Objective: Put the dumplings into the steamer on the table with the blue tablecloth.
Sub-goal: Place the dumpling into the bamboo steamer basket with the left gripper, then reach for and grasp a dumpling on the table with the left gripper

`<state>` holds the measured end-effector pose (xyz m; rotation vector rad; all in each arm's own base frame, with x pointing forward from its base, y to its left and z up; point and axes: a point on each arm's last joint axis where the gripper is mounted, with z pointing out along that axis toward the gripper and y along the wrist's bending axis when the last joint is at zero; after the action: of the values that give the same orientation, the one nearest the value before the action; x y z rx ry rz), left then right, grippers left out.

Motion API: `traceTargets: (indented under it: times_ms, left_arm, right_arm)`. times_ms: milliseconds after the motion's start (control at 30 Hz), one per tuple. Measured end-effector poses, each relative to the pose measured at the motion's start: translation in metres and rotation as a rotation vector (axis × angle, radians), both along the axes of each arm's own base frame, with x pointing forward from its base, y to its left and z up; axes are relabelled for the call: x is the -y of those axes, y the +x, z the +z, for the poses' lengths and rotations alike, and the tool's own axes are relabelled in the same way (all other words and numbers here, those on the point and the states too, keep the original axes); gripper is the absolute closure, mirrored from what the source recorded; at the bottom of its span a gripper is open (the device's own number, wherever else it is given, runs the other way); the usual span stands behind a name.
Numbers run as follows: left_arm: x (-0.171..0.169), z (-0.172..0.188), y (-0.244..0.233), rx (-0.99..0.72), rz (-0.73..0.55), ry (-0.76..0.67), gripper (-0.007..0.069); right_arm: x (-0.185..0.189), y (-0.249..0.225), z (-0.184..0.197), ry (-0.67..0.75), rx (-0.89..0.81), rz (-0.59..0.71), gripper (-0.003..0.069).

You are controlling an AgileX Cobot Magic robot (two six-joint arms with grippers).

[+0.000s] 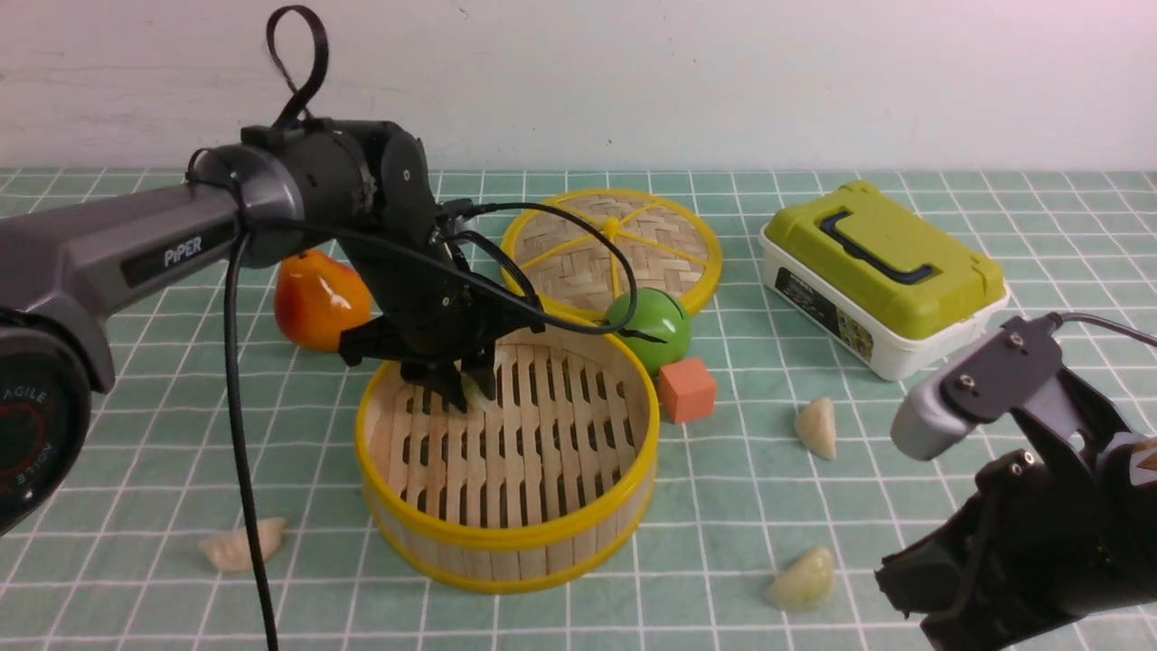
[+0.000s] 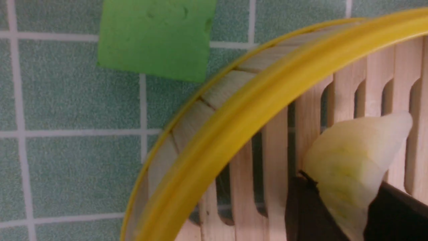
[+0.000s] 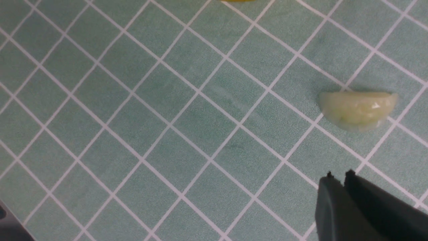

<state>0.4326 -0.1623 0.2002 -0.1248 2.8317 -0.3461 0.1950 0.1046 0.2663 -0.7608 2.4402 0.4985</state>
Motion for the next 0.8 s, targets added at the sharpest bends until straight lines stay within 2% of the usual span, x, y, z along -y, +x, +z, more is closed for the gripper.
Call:
traceTargets:
  times_ms: [67,133,200,233,333,400,433,467,600,700,767,800]
  left_arm:
    - [0.000,0.000,-0.001,-0.007,0.003,0.004,0.0369]
    - [-0.001,0.009,-0.007,-0.034,-0.011,0.014,0.0256]
    - [-0.003,0.024,-0.017,-0.056,-0.047,0.034,0.0202]
    - [-0.003,0.024,-0.017,-0.055,-0.053,0.036,0.0202]
    - [-0.013,0.068,-0.040,-0.041,-0.148,0.100,0.0173]
    - [-0.021,0.088,-0.052,-0.010,-0.187,0.141,0.0174]
    - [-0.033,0.110,-0.067,0.036,-0.219,0.201,0.0183]
    - [-0.039,0.113,-0.071,0.042,-0.225,0.225,0.0189]
    - [-0.069,0.094,-0.095,-0.032,-0.251,0.298,0.0218]
    - [-0.084,0.063,-0.100,-0.082,-0.266,0.324,0.0228]
    - [-0.094,0.020,-0.104,-0.135,-0.332,0.345,0.0232]
    - [-0.094,0.020,-0.103,-0.129,-0.330,0.345,0.0232]
  right_arm:
    - [0.000,0.000,0.000,0.005,-0.001,-0.002,0.0613]
    - [0.000,0.000,0.000,0.009,0.003,-0.006,0.0607]
    - [0.000,0.000,0.000,0.009,0.003,-0.006,0.0606]
    - [0.000,0.000,0.000,0.009,0.003,-0.006,0.0606]
    - [0.000,0.000,0.000,0.009,0.003,-0.006,0.0603]
    - [0.000,0.000,0.000,0.009,0.003,-0.006,0.0601]
    - [0.000,0.000,0.000,0.009,0.003,-0.006,0.0600]
    - [0.000,0.000,0.000,0.009,0.003,-0.006,0.0600]
    - [0.000,0.000,0.000,0.009,0.000,-0.005,0.0597]
    - [-0.001,0.000,0.000,0.015,-0.007,-0.005,0.0597]
    - [-0.001,-0.001,0.000,0.017,-0.012,-0.004,0.0597]
    - [-0.001,-0.001,0.000,0.017,-0.012,-0.004,0.0597]
